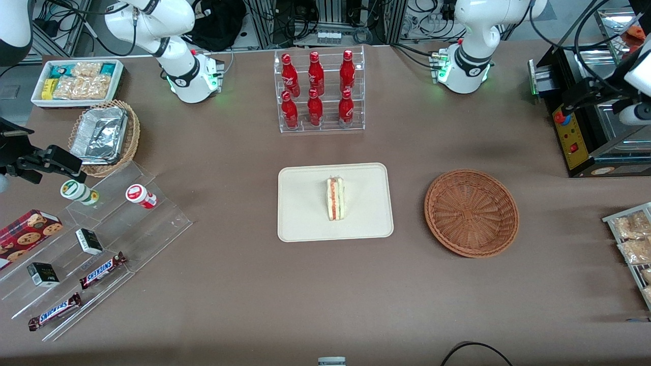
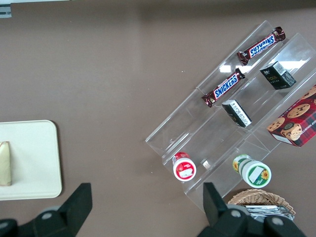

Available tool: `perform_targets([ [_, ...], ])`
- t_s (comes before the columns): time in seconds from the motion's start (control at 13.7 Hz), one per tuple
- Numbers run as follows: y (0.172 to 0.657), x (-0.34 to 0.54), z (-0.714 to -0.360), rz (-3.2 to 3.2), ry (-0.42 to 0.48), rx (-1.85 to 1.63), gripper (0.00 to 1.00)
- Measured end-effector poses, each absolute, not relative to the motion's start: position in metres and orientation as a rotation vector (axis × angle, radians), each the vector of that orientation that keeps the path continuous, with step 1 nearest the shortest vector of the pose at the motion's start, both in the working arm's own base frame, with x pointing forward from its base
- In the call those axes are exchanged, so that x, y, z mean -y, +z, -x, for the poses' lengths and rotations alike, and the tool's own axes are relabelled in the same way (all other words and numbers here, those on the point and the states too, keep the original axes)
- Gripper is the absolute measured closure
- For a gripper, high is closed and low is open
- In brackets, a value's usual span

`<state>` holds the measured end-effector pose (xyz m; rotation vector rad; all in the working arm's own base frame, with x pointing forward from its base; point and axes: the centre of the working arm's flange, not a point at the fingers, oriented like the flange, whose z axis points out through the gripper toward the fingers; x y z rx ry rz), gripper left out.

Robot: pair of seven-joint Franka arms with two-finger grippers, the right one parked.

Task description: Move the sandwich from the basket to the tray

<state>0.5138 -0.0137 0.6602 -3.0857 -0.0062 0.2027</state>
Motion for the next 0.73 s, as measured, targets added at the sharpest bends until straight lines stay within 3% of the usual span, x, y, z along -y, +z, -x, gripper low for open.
perform_targets([
  [0.73,0.6576,0.0162,-0.5254,3.098,0.178,0.001,0.0],
])
